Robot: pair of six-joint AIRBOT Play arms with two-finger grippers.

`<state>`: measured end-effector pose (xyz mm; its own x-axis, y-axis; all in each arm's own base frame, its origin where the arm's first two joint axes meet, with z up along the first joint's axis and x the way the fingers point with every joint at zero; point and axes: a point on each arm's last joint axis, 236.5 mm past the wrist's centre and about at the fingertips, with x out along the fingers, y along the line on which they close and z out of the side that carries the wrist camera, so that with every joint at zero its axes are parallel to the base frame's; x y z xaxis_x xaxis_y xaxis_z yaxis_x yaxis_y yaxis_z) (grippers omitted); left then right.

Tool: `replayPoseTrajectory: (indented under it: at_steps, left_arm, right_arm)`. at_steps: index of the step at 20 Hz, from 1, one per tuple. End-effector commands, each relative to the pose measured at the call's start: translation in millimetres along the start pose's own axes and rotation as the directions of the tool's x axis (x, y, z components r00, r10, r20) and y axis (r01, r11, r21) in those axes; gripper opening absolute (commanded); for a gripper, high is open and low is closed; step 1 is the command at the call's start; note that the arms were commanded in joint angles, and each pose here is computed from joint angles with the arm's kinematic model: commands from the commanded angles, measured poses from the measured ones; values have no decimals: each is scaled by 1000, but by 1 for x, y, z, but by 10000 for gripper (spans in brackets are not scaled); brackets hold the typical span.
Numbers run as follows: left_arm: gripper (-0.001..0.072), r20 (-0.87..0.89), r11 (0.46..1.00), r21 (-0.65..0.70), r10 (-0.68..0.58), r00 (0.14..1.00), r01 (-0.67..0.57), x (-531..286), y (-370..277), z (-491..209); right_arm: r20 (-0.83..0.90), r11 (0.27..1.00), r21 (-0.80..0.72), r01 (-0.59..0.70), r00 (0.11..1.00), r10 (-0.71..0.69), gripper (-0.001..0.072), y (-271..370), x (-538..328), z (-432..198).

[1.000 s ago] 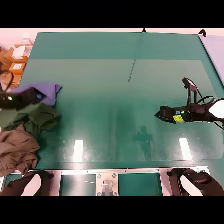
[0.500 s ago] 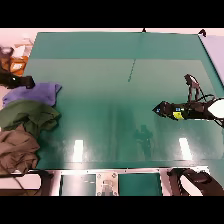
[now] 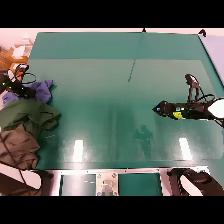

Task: Fold the shirts.

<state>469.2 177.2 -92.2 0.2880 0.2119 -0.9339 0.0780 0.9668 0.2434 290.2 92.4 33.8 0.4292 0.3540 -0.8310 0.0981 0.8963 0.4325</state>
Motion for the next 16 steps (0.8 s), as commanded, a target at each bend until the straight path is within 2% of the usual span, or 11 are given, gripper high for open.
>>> replayPoseTrajectory:
  at_steps: [1, 3, 6, 8, 10, 12, 14, 16]
  left_arm:
    - [25, -20, 1000, 13, 7, 1000, -7, -7, 4, 5]
    - [24, 30, 1000, 9, 10, 999, -10, -42, 6, 35]
    - [24, 215, 1000, 21, -6, 977, 2, -133, -10, 105]
    - [25, 374, 996, 48, -90, 923, 78, -212, -45, 146]
    - [25, 453, 970, 133, -243, 858, 205, -284, -103, 156]
    - [25, 437, 907, 242, -420, 796, 345, -336, -175, 140]
    - [26, 317, 800, 350, -591, 742, 488, -365, -252, 109]
    - [26, 204, 722, 409, -668, 716, 557, -368, -314, 85]
  right_arm:
    - [-1, 1000, 1, 0, 1000, 0, 501, 0, 0, 0]
    - [-3, 1000, 1, 0, 1000, 0, 493, 0, 0, -1]
    - [-4, 1000, 1, 0, 1000, 0, 493, 0, 0, -1]
    - [-4, 1000, 0, 0, 1000, 0, 492, 0, 0, -1]
    - [-4, 1000, 1, 1, 1000, -1, 493, 0, 0, -1]
    - [-3, 1000, 1, 0, 1000, 0, 493, 0, 0, -1]
    - [-4, 1000, 3, -3, 1000, 3, 492, 1, 0, -1]
    - [-12, 1000, 3, -2, 1000, 2, 493, 1, 0, -3]
